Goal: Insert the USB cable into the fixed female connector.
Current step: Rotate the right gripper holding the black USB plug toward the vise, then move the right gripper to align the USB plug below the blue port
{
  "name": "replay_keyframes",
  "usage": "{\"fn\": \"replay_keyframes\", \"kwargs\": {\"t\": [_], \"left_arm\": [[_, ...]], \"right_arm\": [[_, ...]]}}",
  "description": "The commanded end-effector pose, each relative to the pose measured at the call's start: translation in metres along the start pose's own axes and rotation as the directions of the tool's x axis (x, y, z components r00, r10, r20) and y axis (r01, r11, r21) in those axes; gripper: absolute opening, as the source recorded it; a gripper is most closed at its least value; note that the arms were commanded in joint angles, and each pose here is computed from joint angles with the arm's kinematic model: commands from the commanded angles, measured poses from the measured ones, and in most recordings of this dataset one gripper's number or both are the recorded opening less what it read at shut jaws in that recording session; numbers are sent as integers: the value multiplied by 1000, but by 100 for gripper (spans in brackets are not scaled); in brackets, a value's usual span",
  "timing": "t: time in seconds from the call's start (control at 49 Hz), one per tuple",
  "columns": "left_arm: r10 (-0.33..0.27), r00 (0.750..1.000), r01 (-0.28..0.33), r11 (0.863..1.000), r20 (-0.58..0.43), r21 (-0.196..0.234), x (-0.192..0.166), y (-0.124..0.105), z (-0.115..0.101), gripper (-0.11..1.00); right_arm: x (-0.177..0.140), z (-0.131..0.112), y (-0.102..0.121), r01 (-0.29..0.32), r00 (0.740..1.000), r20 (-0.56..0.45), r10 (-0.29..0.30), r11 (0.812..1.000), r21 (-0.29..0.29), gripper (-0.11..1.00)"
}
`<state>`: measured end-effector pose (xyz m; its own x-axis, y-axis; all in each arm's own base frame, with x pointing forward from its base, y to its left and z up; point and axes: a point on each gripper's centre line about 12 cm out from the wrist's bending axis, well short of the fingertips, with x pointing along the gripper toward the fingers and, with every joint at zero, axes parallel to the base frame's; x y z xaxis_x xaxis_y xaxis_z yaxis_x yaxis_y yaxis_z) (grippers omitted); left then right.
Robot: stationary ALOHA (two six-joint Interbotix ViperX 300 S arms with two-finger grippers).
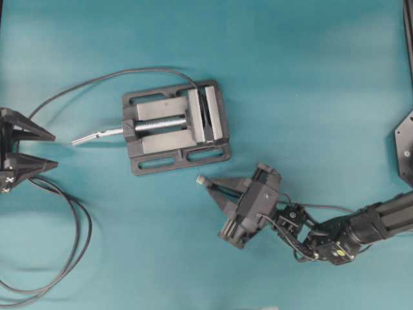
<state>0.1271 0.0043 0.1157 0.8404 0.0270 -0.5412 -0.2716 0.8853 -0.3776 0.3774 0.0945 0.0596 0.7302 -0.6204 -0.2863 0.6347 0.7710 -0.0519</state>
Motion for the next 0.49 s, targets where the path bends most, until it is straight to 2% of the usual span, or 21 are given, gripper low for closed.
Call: {"fn": "replay_keyframes", "kwargs": {"t": [0.0,0.123,0.245,0.388,0.47], "left_arm": [[-2,1000,2,1000,9,-8,0,-2,4,99],[-2,1000,2,1000,9,-10,0,-2,4,99],[-2,1000,2,1000,9,-8,0,-2,4,99],[-2,1000,2,1000,9,-10,0,-2,4,99],[-2,1000,2,1000,9,-10,0,-2,4,99]], "right_arm": [[-7,12,4,87,996,15,-88,995,43,20],[-13,16,7,189,982,17,-190,981,46,20],[-15,13,15,294,956,-15,-294,953,77,20],[-14,8,23,380,925,-29,-379,920,91,20],[-12,6,28,405,914,-29,-404,909,99,20]]}}
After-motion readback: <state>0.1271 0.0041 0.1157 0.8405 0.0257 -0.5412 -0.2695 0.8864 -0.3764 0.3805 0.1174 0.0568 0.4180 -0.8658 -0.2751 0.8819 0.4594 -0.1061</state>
